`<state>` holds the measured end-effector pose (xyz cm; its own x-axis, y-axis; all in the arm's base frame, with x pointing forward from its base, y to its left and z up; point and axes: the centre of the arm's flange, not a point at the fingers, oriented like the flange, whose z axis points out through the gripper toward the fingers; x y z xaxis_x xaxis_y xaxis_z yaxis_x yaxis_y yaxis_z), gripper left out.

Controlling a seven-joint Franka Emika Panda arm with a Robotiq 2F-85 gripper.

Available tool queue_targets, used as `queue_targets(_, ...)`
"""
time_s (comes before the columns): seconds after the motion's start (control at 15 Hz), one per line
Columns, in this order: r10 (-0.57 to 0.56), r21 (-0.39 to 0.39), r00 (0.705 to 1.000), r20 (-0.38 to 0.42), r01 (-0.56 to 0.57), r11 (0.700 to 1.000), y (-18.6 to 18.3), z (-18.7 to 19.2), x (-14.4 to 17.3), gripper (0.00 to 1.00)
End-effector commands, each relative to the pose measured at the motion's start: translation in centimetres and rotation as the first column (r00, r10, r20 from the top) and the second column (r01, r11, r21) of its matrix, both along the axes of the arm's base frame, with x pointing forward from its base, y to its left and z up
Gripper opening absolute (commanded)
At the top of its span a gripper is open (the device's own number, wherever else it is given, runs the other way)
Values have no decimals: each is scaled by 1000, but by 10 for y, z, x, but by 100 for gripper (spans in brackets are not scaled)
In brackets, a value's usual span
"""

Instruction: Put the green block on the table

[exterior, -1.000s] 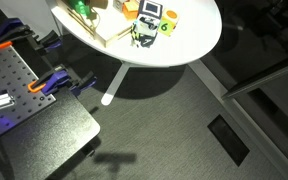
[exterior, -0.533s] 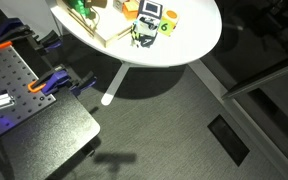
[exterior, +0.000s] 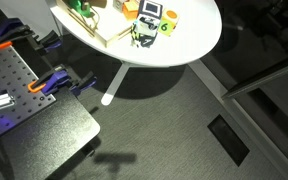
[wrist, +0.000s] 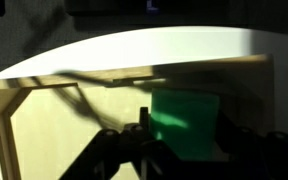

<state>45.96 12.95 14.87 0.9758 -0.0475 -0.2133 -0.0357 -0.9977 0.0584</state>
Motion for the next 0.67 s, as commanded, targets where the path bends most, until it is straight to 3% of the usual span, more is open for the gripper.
queue_targets(0.0, 1, -12, 1000, 5, -1, 1000, 3, 15, -1, 34)
queue_targets(0.6, 34, -13, 999, 15, -34, 999, 23, 62, -12, 29)
